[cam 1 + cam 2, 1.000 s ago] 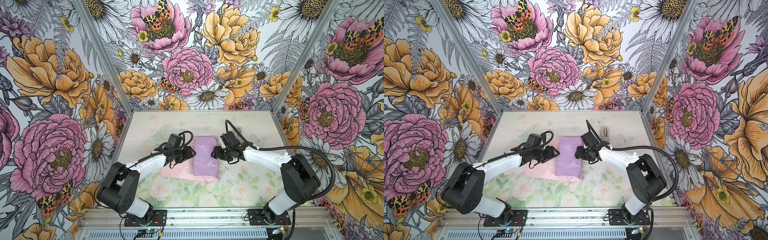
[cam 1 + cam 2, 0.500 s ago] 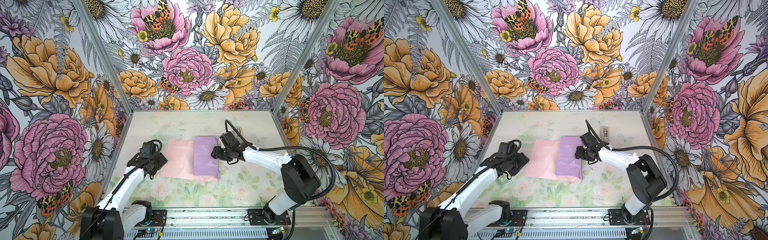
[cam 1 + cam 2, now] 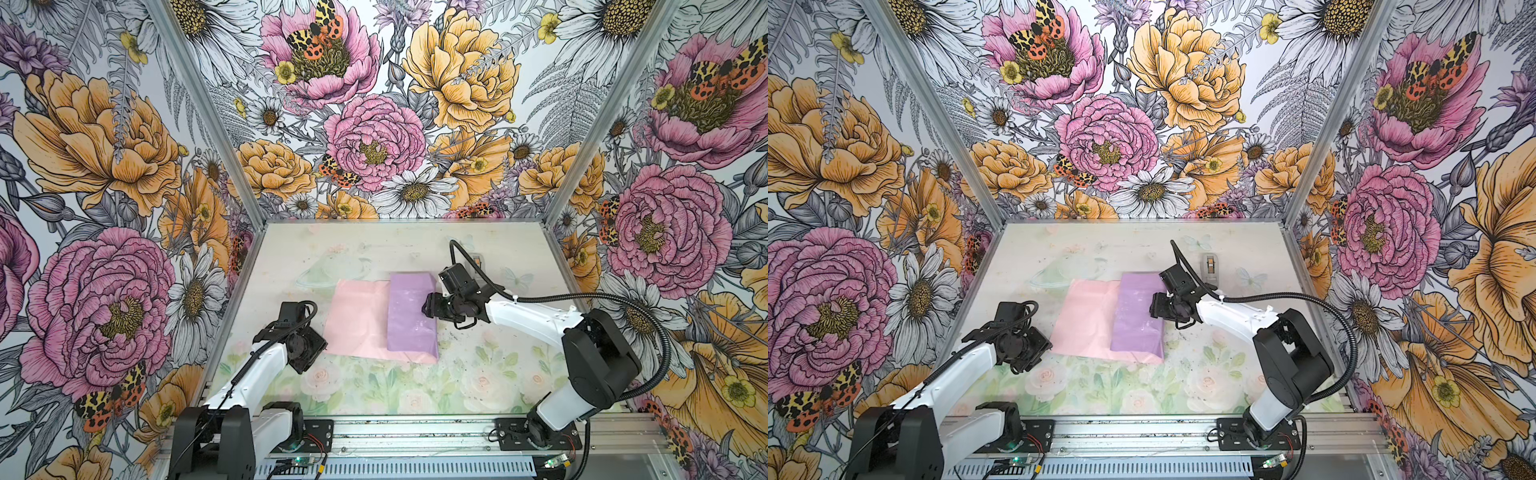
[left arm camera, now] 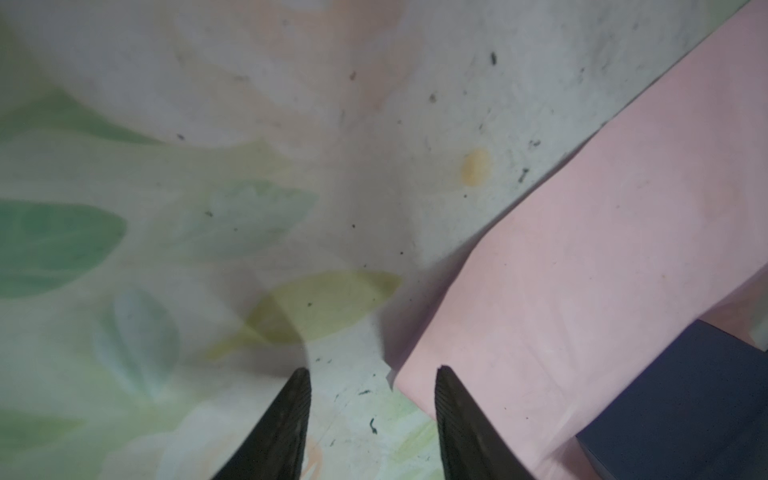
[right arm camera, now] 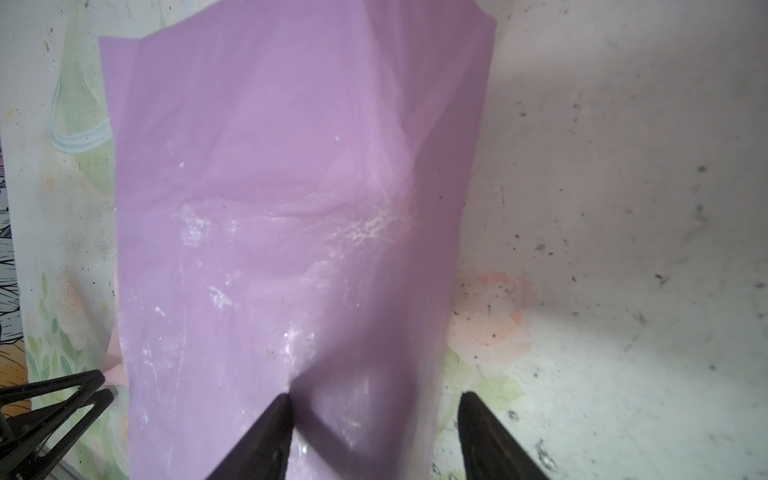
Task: Wrap the gift box in paper
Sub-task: 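Move the left gripper to its nearest paper edge while the right gripper holds the flap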
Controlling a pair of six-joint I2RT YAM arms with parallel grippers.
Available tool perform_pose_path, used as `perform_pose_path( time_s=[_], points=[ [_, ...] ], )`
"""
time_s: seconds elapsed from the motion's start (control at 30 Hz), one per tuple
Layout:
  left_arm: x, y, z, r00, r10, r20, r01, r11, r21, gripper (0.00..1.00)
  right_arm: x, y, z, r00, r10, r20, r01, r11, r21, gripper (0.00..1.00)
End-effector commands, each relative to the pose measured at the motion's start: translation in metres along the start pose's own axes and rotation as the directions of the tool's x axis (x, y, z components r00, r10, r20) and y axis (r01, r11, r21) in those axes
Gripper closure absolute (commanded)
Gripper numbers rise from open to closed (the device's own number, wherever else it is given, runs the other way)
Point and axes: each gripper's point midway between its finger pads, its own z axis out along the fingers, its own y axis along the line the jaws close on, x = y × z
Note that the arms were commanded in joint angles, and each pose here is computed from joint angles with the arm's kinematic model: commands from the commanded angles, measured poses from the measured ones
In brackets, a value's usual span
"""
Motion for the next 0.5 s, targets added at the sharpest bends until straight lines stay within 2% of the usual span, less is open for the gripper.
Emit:
perform_pose_path(
  time_s=[0.0,0.13,0.33,0.47],
  points=[
    [-0.0033,-0.0138,0.0024,1.0,0.018,0.001,-0.018,0.998,0.068,0.56,0.008,-0.0121,0.001,1.0,-0.003,-0.008,0.004,0.998,0.055,0.35],
    [-0.0065,-0.0184,0.0034,0.999,0.037,0.011,-0.038,0.996,0.081,0.67,0.009,-0.0105,0.0023,1.0,-0.006,-0.012,0.007,0.999,0.053,0.35],
    [-0.0105,-0.0188,0.0088,0.998,0.064,0.02,-0.066,0.995,0.072,0.67,0.0112,-0.0107,0.003,1.0,-0.007,-0.016,0.008,0.999,0.053,0.36],
    [-0.0115,-0.0217,0.012,0.996,0.084,0.011,-0.085,0.994,0.072,0.75,0.0115,-0.0109,0.0028,1.0,-0.005,-0.016,0.006,0.999,0.053,0.36]
  ],
)
